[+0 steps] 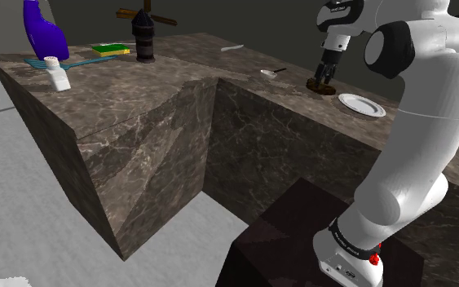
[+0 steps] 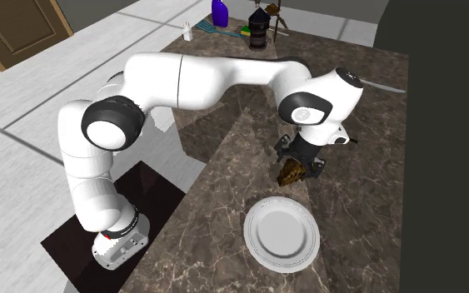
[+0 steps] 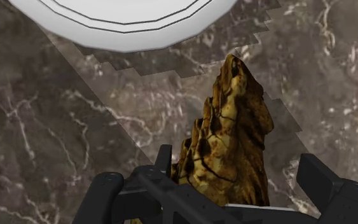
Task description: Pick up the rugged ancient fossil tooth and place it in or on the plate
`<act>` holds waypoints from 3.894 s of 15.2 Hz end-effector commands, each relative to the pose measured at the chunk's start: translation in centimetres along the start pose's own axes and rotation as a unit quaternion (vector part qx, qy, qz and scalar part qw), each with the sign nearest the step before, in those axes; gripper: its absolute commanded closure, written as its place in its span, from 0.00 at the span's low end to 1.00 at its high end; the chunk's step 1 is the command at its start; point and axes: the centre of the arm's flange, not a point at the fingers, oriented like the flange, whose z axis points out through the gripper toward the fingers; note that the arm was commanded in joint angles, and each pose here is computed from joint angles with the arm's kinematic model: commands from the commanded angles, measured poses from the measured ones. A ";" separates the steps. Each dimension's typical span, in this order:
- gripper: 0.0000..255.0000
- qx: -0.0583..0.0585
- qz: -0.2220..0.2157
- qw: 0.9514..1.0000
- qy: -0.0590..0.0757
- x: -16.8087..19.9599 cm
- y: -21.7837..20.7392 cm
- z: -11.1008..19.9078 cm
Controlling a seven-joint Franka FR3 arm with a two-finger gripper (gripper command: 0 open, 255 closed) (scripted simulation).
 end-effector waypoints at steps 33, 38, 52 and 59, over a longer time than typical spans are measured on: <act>1.00 0.000 0.000 1.000 0.000 -5.1 0.5 -8.7; 1.00 0.000 0.000 1.000 0.000 -11.2 3.0 -8.4; 1.00 0.000 0.000 1.000 0.000 -20.2 7.3 -4.8; 0.00 -0.134 -0.010 0.982 0.131 -18.8 2.1 -4.1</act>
